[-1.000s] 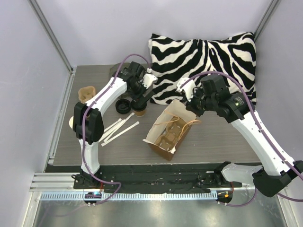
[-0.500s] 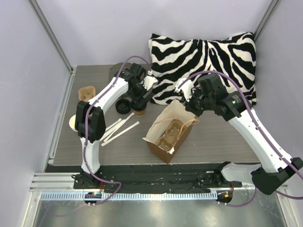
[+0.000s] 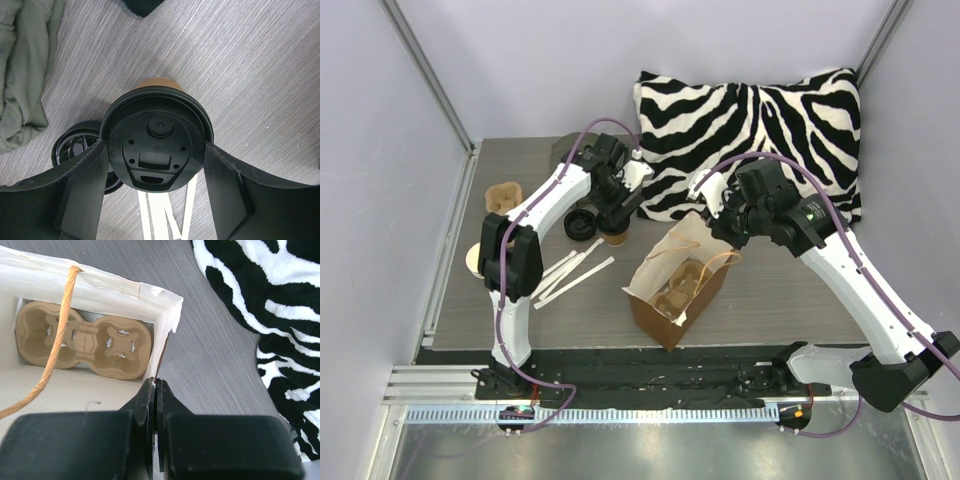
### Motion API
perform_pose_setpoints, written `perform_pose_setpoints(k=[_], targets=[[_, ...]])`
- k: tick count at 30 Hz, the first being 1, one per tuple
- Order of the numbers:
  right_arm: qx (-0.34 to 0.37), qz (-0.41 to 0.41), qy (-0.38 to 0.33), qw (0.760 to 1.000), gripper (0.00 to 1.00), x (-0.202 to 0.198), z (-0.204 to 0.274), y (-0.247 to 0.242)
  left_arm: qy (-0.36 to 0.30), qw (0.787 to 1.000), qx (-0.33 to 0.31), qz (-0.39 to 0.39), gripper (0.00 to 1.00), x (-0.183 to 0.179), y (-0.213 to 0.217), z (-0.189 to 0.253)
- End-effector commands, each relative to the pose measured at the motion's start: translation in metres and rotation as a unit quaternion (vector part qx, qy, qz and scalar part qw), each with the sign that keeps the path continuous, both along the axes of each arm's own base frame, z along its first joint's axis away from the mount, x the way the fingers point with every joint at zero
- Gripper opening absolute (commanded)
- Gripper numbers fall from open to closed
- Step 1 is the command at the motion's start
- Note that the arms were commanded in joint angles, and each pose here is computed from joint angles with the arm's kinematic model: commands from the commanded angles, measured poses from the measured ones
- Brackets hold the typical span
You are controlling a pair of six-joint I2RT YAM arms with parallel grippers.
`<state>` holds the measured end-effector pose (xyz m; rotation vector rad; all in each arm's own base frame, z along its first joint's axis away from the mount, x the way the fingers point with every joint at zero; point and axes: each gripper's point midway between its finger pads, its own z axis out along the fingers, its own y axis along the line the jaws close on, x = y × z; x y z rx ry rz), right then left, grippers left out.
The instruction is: Pack the takeout coffee
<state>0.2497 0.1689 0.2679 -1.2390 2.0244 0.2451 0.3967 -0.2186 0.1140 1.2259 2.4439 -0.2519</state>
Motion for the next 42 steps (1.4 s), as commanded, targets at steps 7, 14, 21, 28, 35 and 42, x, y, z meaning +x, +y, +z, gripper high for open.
perform_pose_setpoints(k=[7, 14, 21, 28, 35, 42], targets=[[0.012, -0.009, -0.02, 1.0, 0.01, -0.001, 0.012, -0.004, 0.035, 0.999, 0.017, -0.01, 0.71, -0.012, 0.004, -0.037], [0.019, -0.017, -0.017, 1.0, 0.01, -0.003, 0.013, -0.005, 0.028, 0.999, 0.033, -0.006, 0.71, -0.013, 0.011, -0.048], [0.02, -0.02, -0.017, 0.999, 0.01, -0.005, 0.015, -0.006, 0.034, 0.998, 0.042, -0.01, 0.73, -0.019, 0.013, -0.058], [0.019, -0.023, -0.017, 0.999, 0.01, -0.006, 0.014, -0.009, 0.044, 0.998, 0.05, -0.01, 0.75, -0.025, 0.017, -0.066], [0.019, -0.027, -0.018, 0.999, 0.01, -0.008, 0.014, -0.01, 0.055, 0.997, 0.05, -0.019, 0.52, -0.031, 0.015, -0.066], [0.033, -0.052, -0.016, 0.998, 0.01, -0.009, 0.013, -0.012, 0.028, 0.999, -0.023, -0.024, 0.27, -0.029, -0.008, 0.008]])
